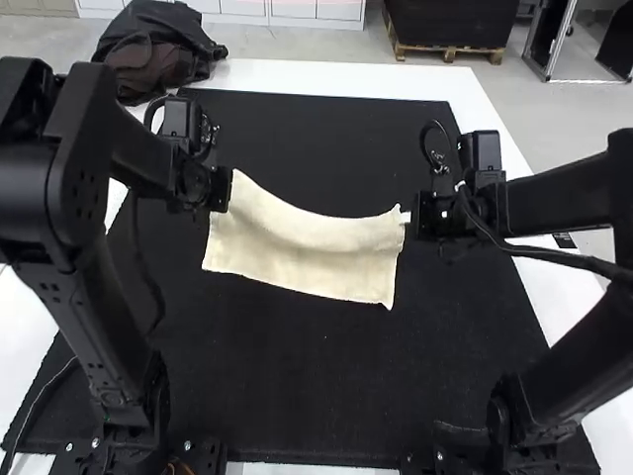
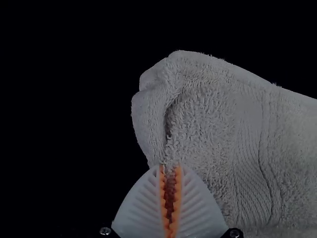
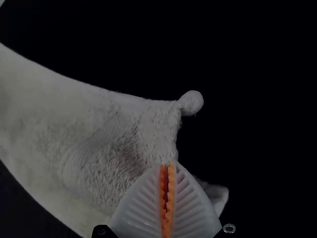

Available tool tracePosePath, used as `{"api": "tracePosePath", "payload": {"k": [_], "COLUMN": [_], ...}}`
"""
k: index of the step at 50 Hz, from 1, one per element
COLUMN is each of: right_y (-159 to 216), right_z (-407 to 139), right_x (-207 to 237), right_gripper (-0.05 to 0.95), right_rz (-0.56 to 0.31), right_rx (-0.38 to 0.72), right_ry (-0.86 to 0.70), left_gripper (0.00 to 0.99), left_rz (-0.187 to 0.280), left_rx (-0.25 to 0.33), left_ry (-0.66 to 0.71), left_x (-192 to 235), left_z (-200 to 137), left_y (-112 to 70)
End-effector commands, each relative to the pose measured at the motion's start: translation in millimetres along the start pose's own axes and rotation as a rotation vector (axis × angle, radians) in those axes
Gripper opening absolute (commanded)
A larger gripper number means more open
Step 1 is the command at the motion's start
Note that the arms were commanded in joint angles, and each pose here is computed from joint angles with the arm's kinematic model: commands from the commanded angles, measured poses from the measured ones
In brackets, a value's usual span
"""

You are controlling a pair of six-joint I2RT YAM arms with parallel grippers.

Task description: Fold the towel.

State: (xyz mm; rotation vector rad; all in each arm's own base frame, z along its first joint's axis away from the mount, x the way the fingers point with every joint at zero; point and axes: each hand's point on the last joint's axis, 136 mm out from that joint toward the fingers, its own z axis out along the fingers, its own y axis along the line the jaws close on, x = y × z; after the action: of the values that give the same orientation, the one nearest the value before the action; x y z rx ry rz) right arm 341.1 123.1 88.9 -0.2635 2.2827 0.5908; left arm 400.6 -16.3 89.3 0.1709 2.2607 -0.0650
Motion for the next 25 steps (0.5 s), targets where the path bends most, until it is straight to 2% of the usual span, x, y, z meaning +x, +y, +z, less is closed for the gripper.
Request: {"api": "tracePosePath", "payload": {"k": [1,15,25], "right_y": [4.2,3.1,0.7], "right_z": [-6.4,-7.9,-7.0], "right_x": [-0.3,18.2,33.8], "right_gripper": [-0.03,-0.03,-0.03], "right_rz": [0.008,0.019,0.031], "right_rx": [-0.02,-0.017,-0.012], "right_ry": [-0.006,0.035,0.065], "left_gripper": [0.025,0.025,0.025], "left_rz": [0.007,0.03,0.025], "left_rx": [0.013,0.009,-0.001], "left_ry": [-0.021,-0.015,0.011], "left_x": [-5.1,1.9,16.3], "left_z": [-8.0,-18.1,-17.1], "left_y": [-4.2,-3.7,1.3]}}
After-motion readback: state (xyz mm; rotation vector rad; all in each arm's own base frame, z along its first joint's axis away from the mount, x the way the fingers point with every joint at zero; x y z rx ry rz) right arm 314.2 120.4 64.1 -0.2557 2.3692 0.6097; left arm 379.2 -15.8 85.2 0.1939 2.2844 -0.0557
